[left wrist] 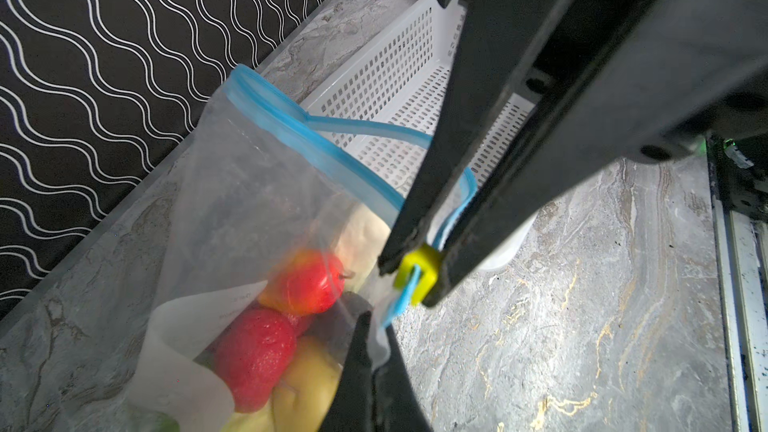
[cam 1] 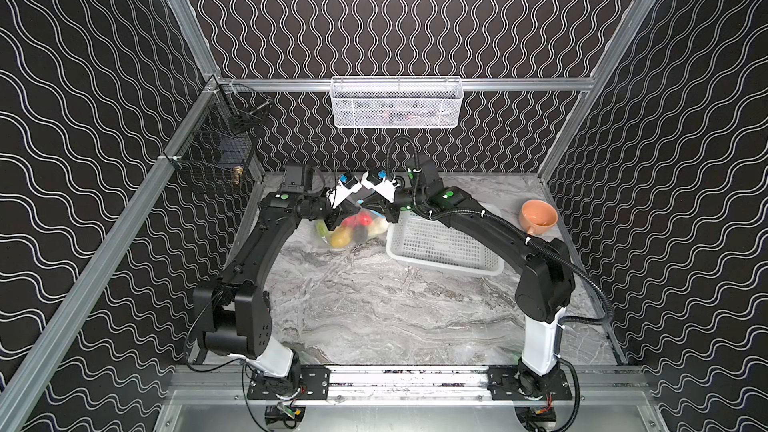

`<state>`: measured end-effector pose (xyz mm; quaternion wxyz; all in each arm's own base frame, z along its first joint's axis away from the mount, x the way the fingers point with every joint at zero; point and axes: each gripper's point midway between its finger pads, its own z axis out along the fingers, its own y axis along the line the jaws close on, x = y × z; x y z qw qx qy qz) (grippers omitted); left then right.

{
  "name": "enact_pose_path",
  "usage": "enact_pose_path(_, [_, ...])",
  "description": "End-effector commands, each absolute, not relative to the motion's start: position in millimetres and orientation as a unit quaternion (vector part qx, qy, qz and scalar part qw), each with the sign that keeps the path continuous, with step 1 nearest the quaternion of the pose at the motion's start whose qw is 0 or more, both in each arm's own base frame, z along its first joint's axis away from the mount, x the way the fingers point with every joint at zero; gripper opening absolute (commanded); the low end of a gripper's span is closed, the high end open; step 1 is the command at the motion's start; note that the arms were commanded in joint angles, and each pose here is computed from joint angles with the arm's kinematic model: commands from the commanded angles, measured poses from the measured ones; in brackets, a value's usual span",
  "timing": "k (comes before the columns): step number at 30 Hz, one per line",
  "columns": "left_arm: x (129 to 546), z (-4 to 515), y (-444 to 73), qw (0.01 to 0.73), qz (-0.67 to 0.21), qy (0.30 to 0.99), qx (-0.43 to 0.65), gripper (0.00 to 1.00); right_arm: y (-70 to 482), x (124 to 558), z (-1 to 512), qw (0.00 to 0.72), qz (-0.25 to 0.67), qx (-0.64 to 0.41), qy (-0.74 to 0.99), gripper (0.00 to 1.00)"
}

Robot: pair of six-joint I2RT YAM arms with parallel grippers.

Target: Place the food in the zip-top bag and seal the zipper

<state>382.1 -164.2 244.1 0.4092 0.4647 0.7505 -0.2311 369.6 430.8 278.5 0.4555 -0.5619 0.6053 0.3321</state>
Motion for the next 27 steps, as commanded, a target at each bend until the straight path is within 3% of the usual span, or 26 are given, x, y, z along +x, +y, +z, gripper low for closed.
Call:
enact_pose_path(1, [379.7,249.0,-167.9,0.413,-0.24,0.74,0.474,0.16,433.6,367.7,286.7,0.465,0.336,-0.567,0.59,0.02])
enact_pose_path(5, [378.7,250.1,-167.0,0.41,-0.237,0.741,0.476,0.29,432.7,368.6,284.0,0.464,0.333,-0.568,0.593,0.0])
enact_pose_path(11, [378.6,254.3,-168.0,0.415,-0.237,0.738,0.477,0.39,432.2,368.3,283.0,0.464,0.334,-0.567,0.593,0.0])
enact_pose_path(19, [383.8,262.1,-173.0,0.422,-0.241,0.736,0.472,0.4,432.9,367.3,285.2,0.465,0.337,-0.568,0.59,0.0])
enact_pose_path(24, [383.8,267.4,-176.0,0.425,-0.239,0.732,0.477,0.35,432.8,366.9,284.1,0.463,0.338,-0.567,0.591,0.0])
enact_pose_path(27, [381.9,270.0,-179.1,0.423,-0.244,0.729,0.48,0.13,432.9,366.2,284.0,0.463,0.34,-0.568,0.59,0.0])
